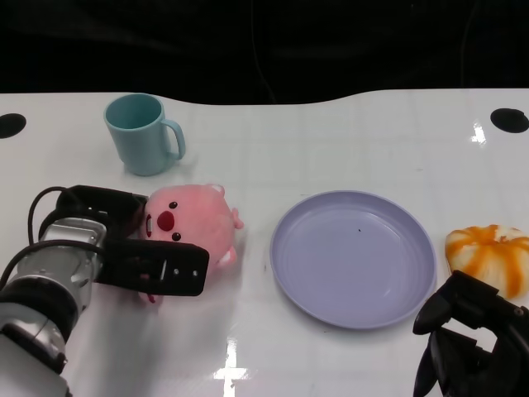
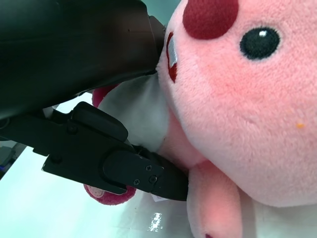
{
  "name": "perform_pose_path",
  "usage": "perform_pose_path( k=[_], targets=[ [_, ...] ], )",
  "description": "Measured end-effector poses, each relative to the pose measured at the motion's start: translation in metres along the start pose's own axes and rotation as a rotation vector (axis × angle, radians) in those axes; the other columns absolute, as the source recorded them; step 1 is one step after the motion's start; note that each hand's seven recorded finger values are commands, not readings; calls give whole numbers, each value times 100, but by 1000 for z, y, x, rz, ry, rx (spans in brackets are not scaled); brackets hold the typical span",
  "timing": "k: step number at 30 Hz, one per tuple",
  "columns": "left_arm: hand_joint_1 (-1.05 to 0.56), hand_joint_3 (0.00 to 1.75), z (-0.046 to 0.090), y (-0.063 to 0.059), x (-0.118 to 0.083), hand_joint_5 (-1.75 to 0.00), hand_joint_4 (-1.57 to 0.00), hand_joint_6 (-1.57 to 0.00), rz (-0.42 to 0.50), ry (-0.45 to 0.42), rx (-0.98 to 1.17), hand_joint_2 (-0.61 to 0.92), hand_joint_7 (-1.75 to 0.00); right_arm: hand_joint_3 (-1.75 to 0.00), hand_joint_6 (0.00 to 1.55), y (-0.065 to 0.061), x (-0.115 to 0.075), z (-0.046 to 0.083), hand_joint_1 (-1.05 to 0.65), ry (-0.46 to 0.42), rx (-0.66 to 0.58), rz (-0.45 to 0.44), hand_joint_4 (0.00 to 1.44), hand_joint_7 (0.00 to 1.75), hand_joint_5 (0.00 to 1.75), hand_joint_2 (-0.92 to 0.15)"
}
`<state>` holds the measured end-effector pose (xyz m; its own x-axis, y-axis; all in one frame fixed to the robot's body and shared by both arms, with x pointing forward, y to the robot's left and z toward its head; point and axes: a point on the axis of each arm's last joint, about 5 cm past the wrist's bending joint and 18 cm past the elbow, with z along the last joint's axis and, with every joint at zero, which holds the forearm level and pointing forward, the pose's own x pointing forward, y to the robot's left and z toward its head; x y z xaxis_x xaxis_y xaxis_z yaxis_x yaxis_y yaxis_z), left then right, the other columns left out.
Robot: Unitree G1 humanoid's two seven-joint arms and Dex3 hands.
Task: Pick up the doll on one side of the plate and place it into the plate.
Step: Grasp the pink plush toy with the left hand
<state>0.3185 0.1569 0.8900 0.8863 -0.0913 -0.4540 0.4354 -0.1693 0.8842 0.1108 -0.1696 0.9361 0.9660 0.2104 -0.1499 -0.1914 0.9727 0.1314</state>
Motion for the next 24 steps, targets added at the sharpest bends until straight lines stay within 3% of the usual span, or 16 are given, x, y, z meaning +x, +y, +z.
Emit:
perform_pose_path(
  k=[2, 4, 5, 8, 10, 11, 15, 20, 21, 22, 23, 24],
  targets=[
    [-45, 2, 1, -1, 0, -37, -88, -81, 1, -1, 8, 92, -5, -122, 45, 0, 0, 0, -12, 10, 2, -5, 66, 172, 175, -68],
    [-40, 0, 2, -2, 1, -57, -90, -88, 8, -2, -1, 92, -2, -122, 45, 0, 0, 0, -12, 10, 3, -5, 65, 172, 175, -68],
    [-36, 0, 3, -3, 1, -77, -87, -93, 11, -5, -6, 92, -1, -122, 45, 0, 0, 0, -12, 11, 5, -5, 65, 172, 175, -68],
    [-39, 15, 2, -5, 0, -99, -80, -103, 41, -29, -8, 92, -3, -123, 45, 1, 0, 0, -12, 10, 6, -5, 66, 172, 175, -68],
    [-37, 23, 0, -9, -1, -140, -67, -108, 67, -44, -7, 92, -5, -123, 46, 1, 0, 0, -12, 9, 6, -4, 66, 172, 175, -68],
    [-37, 27, 0, -10, -1, -145, -66, -105, 77, -48, -9, 92, -3, -123, 46, 1, 0, 0, -12, 9, 5, -4, 66, 172, 175, -68],
    [-35, 37, -2, -16, -2, -141, -66, -101, 102, -56, -36, 92, -2, -123, 46, 0, 0, 0, -12, 9, 6, -4, 66, 172, 175, -68],
    [-32, 33, -6, -26, -5, -169, -71, -118, 181, -80, -65, 92, -12, -123, 46, 0, 0, 1, -11, 6, 7, -3, 66, 172, 175, -68],
    [-31, 30, -7, -30, -6, -172, -73, -111, 207, -87, -74, 92, -36, -123, 46, 0, 0, 1, -11, 5, 7, -3, 65, 172, 175, -68],
    [-29, 31, -9, -33, -8, -173, -75, -83, 235, -94, -90, 92, -105, -123, 45, 0, 0, 1, -11, 5, 6, -3, 65, 172, 175, -68],
    [-27, 31, -10, -37, -9, -174, -76, -73, 263, -98, -116, 92, -131, -123, 45, 0, 0, 1, -11, 6, 6, -2, 65, 173, 175, -68],
    [-26, 31, -11, -40, -10, -174, -77, -69, 283, -96, -155, 92, -144, -123, 45, 1, 1, 1, -11, 5, 5, 0, 65, 173, 175, -68]
  ],
)
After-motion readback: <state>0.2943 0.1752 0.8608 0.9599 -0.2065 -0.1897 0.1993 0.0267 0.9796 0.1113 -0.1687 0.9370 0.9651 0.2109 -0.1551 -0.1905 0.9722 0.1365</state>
